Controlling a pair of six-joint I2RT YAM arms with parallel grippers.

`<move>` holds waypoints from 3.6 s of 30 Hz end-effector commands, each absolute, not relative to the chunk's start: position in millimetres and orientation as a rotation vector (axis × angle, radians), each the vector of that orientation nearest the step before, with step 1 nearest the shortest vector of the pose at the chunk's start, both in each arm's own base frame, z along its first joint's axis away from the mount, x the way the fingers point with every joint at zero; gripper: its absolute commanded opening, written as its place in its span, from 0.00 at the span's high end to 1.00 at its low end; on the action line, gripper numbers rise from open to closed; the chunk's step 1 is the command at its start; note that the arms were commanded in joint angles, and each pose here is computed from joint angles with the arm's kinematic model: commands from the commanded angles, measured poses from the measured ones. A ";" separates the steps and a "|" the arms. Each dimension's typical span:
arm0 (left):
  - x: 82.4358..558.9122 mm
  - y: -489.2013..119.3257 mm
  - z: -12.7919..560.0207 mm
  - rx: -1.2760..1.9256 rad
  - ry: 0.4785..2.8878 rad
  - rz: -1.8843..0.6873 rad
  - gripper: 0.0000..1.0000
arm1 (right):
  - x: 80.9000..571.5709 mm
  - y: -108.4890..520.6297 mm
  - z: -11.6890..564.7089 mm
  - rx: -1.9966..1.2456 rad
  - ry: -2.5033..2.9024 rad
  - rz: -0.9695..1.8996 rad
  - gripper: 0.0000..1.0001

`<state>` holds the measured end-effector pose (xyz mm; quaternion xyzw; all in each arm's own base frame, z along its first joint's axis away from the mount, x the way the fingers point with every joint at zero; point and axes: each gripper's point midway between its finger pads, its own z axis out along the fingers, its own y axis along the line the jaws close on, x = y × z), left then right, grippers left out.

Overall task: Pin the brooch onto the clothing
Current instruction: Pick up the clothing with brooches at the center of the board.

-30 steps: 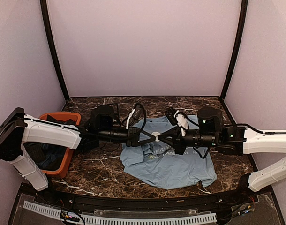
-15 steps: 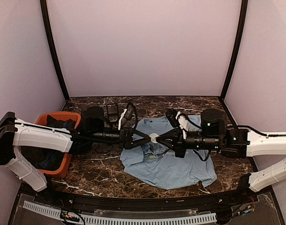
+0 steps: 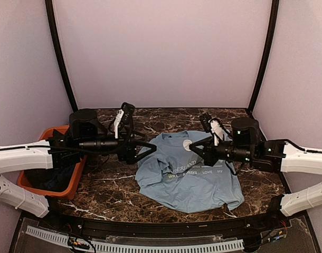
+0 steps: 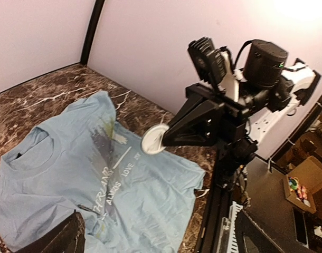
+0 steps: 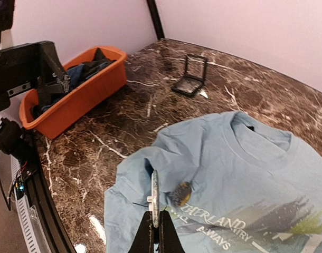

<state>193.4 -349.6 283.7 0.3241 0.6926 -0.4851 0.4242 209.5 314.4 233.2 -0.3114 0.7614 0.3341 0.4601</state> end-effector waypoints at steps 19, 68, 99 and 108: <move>288.5 -514.7 138.4 1.186 2.035 -0.708 0.02 | 259.1 111.3 172.0 0.182 2.228 0.334 1.00; 322.1 -579.9 73.9 1.199 1.922 -0.364 0.99 | 249.4 92.0 153.9 0.449 2.285 0.360 1.00; 300.4 -549.2 107.4 1.061 1.990 -0.724 0.98 | 299.5 194.3 117.2 0.455 2.517 0.759 1.00; 301.9 -548.7 112.8 1.021 1.977 -0.802 0.83 | 303.3 196.5 114.0 0.469 2.530 0.756 1.00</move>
